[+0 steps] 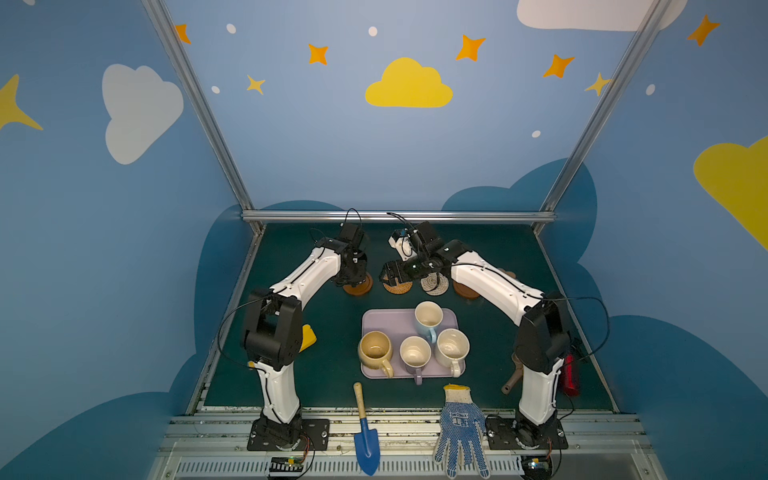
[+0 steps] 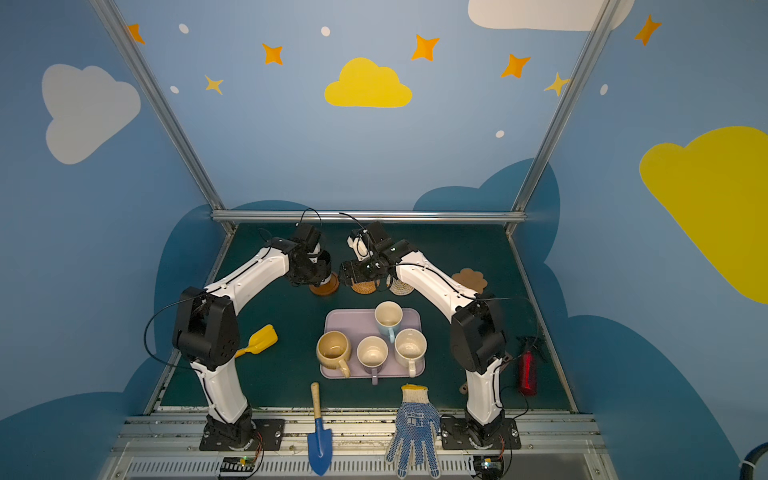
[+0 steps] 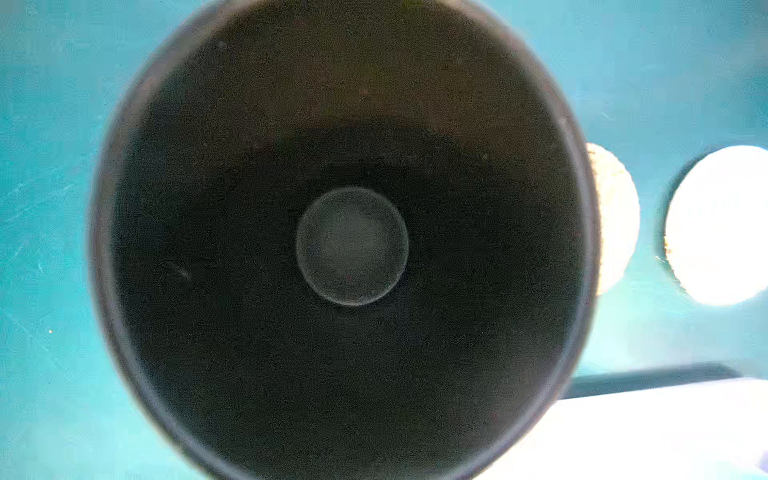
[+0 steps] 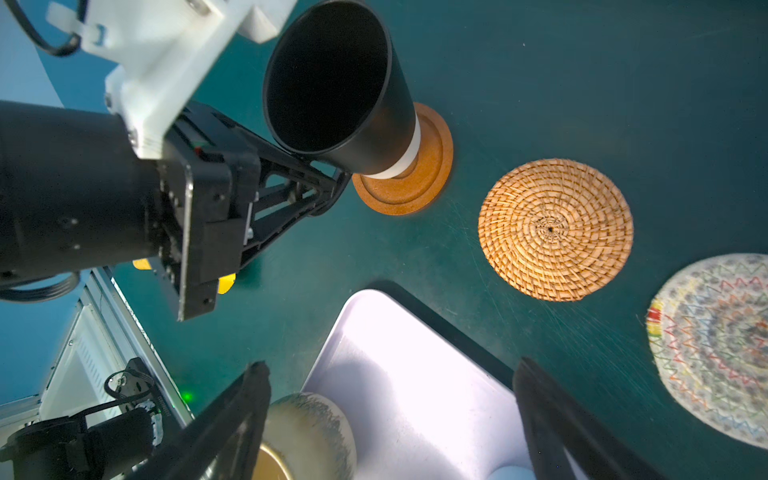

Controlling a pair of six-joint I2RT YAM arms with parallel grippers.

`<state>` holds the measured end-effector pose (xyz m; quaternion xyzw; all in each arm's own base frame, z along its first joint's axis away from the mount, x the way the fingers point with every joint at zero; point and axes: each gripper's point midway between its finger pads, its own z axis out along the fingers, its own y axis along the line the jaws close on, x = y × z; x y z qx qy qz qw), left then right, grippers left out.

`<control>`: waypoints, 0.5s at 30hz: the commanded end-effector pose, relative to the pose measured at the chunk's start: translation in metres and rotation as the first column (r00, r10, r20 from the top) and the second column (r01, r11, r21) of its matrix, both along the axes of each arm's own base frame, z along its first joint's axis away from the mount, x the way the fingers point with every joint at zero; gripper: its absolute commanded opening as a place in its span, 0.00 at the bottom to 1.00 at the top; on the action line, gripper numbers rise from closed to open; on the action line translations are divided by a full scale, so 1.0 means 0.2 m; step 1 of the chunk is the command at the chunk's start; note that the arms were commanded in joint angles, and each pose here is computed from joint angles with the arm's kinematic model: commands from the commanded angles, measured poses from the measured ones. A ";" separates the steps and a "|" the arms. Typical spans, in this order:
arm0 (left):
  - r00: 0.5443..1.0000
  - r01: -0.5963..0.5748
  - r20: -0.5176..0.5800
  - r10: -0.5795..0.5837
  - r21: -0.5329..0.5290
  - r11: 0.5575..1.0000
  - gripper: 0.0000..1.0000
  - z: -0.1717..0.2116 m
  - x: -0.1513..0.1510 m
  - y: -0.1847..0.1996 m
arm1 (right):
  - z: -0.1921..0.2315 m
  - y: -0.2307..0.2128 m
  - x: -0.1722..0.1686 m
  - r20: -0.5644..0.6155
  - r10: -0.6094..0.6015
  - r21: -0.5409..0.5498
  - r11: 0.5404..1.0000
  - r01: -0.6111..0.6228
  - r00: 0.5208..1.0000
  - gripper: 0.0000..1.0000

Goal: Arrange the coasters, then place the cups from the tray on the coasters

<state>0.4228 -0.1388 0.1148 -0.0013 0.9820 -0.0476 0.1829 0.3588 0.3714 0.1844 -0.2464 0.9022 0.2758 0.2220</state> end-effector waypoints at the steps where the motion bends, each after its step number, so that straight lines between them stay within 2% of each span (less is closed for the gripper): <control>1: 0.998 -0.009 0.061 0.010 -0.023 1.000 0.03 0.03 0.06 -0.01 | 0.01 0.02 0.00 0.020 0.000 0.003 1.000 0.000 1.000 0.92; 11: 0.998 -0.017 0.053 0.018 -0.026 1.000 0.03 -0.01 0.06 -0.01 | -0.04 0.02 -0.01 0.029 0.021 -0.017 1.000 -0.021 0.999 0.91; 15: 0.999 0.020 0.044 -0.016 -0.074 0.997 0.03 -0.02 0.06 -0.08 | -0.07 0.01 -0.02 0.023 0.014 -0.027 1.000 -0.013 1.000 0.91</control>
